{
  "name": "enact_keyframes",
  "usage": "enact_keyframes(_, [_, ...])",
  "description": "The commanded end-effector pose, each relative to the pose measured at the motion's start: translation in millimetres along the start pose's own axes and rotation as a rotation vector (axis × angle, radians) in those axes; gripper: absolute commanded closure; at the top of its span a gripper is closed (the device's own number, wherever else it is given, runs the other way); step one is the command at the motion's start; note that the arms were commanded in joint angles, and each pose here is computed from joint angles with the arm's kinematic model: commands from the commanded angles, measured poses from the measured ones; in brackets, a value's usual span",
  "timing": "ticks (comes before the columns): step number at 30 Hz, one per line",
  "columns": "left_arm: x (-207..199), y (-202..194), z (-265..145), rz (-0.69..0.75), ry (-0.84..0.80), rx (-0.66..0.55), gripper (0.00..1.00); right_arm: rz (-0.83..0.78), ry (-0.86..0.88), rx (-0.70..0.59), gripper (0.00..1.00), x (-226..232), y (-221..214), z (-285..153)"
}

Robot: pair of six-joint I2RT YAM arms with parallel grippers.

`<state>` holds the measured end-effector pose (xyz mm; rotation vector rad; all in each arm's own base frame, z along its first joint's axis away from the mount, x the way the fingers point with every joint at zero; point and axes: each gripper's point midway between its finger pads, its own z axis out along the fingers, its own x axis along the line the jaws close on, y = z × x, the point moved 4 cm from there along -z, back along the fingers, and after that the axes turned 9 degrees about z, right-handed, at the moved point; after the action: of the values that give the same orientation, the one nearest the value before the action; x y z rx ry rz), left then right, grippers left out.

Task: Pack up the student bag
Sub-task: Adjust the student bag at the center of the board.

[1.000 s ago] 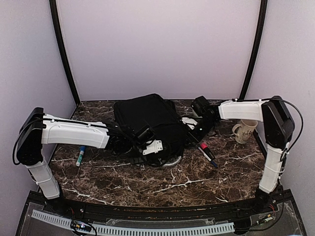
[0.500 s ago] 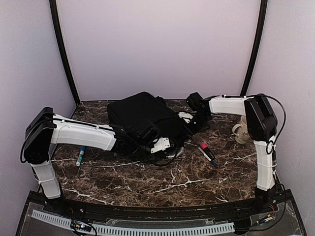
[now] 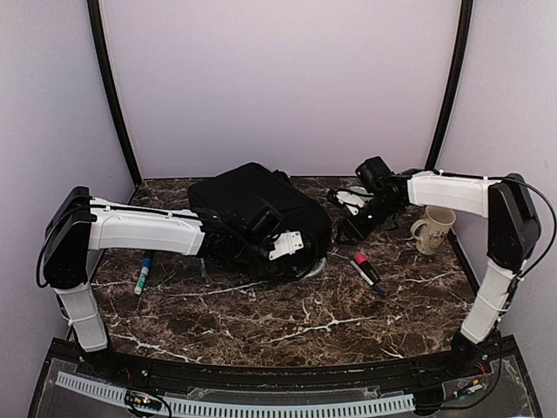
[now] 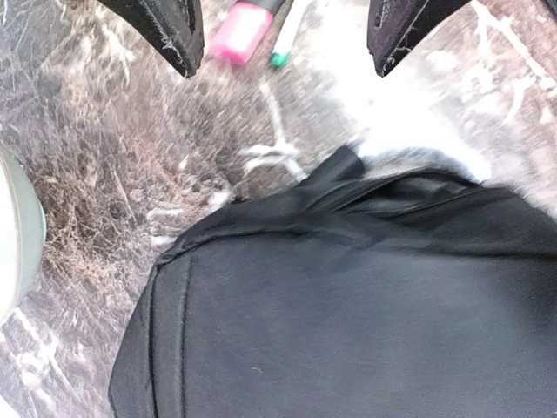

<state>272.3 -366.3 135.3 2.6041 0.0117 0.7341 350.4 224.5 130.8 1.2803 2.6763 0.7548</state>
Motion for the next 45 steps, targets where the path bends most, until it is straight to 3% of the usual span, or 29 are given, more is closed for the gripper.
enact_keyframes(1, [8.2,-5.9,-7.3,-0.013,-0.040,0.003,0.35,-0.024,0.081,-0.077,0.36,16.9,-11.8,-18.3])
enact_keyframes(10, [8.5,-3.9,19.2,0.021,-0.032,0.021,0.47,-0.080,0.211,-0.137,0.38,40.5,-39.3,-29.3])
enact_keyframes(14, [15.7,3.5,28.7,0.022,-0.022,0.008,0.63,-0.078,0.217,-0.156,0.42,40.8,-35.6,-26.5])
enact_keyframes(16, [23.8,7.8,30.8,-0.002,0.007,-0.006,0.69,-0.037,0.114,-0.186,0.47,27.2,-27.5,-25.2])
enact_keyframes(18, [29.9,14.5,30.7,-0.031,0.026,-0.047,0.83,-0.021,0.051,-0.213,0.51,19.2,-22.6,-26.9])
enact_keyframes(23, [34.1,29.1,29.0,-0.086,0.015,-0.131,0.98,-0.052,0.116,-0.277,0.56,29.7,-12.6,-31.1])
enact_keyframes(36, [31.4,47.3,22.4,-0.334,-0.142,-0.276,1.00,-0.120,0.260,-0.221,0.70,83.4,-1.7,5.5])
enact_keyframes(45, [31.4,54.2,18.9,-0.446,-0.202,-0.341,1.00,-0.060,0.245,-0.205,0.73,85.0,1.2,25.4])
